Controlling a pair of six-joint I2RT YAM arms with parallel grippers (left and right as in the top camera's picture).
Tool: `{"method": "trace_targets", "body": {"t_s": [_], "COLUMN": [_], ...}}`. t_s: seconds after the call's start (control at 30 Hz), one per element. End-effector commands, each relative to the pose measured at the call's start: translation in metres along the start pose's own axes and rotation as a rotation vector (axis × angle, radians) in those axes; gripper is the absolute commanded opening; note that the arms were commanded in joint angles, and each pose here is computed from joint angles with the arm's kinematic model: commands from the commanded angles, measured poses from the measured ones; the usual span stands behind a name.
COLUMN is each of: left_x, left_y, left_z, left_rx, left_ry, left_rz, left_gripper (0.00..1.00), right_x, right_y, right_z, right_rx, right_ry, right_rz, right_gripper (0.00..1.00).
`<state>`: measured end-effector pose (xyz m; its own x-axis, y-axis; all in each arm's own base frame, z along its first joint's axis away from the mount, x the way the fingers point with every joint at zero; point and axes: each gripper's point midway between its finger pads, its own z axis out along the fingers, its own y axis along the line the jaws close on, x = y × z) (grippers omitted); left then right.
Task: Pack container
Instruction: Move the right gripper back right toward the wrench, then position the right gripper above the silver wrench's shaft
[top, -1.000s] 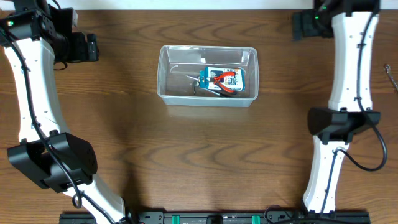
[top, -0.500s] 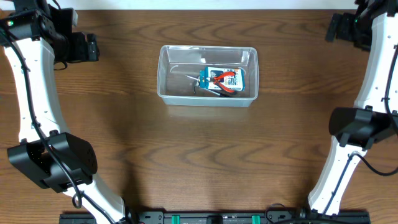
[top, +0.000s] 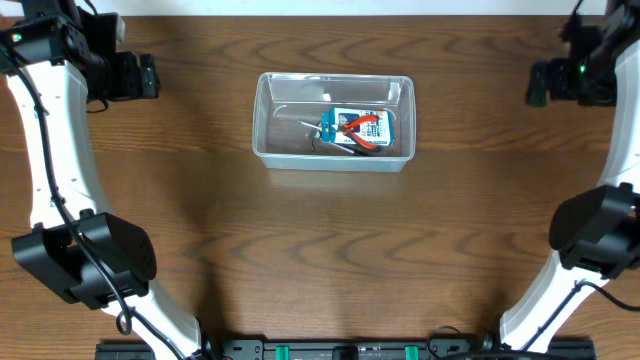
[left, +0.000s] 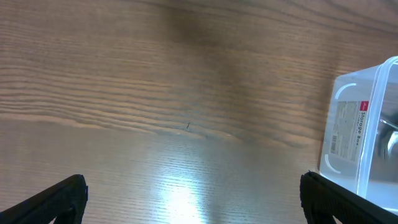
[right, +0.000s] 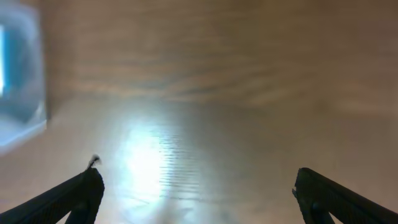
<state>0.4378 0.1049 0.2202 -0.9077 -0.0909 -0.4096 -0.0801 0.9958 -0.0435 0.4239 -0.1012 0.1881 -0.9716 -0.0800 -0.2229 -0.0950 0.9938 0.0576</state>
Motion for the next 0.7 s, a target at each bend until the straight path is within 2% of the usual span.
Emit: {"method": "trace_targets", "body": {"t_s": [0.0, 0.07, 0.23, 0.43, 0.67], "left_x": [0.001, 0.001, 0.001, 0.001, 0.001], "left_y": [0.003, 0.003, 0.003, 0.003, 0.003], "left_z": [-0.002, -0.002, -0.002, -0.002, -0.002], "left_rx": [-0.01, -0.01, -0.01, -0.01, -0.01], "left_ry": [0.001, 0.001, 0.001, 0.001, 0.001], "left_rz": [0.002, 0.002, 0.002, 0.002, 0.002], "left_gripper": [0.98, 0.98, 0.98, 0.98, 0.98], "right_x": [-0.007, -0.005, 0.013, 0.025, 0.024], "right_y": [0.0, -0.031, -0.079, -0.116, -0.125], "right_z": [0.005, 0.005, -0.003, -0.004, -0.006], "right_rx": [-0.064, 0.077, 0.266, 0.289, 0.143], "right_ry": [-0.065, -0.029, 0.031, 0.003, -0.104], "right_rz": [-0.29, -0.261, 0.014, 0.112, 0.102], "right_gripper": [0.99, 0.99, 0.99, 0.99, 0.99]}}
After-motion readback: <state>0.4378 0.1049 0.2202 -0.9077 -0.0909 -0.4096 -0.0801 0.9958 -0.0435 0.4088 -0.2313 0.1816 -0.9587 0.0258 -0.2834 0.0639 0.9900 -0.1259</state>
